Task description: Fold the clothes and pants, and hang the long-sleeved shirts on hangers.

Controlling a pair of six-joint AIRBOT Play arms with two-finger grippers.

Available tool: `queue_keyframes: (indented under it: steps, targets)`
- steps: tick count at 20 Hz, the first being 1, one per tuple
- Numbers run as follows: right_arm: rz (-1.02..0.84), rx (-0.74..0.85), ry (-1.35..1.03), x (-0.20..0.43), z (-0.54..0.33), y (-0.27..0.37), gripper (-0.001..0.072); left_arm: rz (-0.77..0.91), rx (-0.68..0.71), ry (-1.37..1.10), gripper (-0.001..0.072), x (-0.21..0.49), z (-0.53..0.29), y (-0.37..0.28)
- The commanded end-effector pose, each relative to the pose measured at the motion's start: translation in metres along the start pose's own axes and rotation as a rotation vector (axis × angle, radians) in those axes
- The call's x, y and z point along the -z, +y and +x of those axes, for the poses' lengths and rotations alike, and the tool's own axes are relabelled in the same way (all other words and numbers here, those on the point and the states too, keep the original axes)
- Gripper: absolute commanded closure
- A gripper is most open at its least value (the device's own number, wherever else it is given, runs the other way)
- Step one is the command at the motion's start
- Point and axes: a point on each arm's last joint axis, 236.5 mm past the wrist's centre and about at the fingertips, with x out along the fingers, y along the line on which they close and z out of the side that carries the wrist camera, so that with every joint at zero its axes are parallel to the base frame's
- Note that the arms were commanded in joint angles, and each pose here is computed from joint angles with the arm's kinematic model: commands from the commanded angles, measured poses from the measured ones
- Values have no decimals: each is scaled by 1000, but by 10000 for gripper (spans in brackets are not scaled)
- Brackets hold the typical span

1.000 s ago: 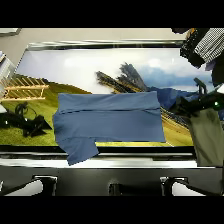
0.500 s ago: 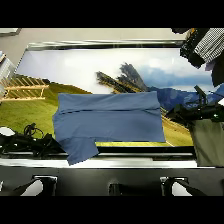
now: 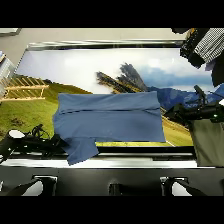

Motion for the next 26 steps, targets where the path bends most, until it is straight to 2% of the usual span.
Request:
queue_keyframes:
  steps: [1, 2, 3, 5, 7, 12, 15, 18, 26]
  targets:
    - [2, -8, 10, 2, 0, 2, 302, 36, -26, 4, 351, 1, 12, -2]
    - [2, -9, 14, 4, 0, 2, 302, 44, -29, 9, 352, 3, 13, -3]
    - [2, -11, 23, 5, 0, 2, 302, 49, -31, 12, 397, 4, 14, -3]
    - [-11, -26, 29, 8, -2, 7, 306, 52, -31, 12, 697, 4, 14, -3]
    - [-36, -9, -14, 4, -11, 6, 312, 55, -31, 12, 692, 4, 14, -3]
    - [114, 25, -67, -4, -30, -41, 307, 78, -30, 36, 693, 9, 14, -3]
    - [168, 49, 54, 22, 2, -71, 232, 77, -29, 44, 692, 11, 14, -3]
    - [200, 38, 129, 48, 34, -91, 233, 77, -29, 44, 693, 11, 14, -3]
    - [204, 80, 111, 73, 70, -121, 234, 76, -29, 45, 693, 11, 14, -3]
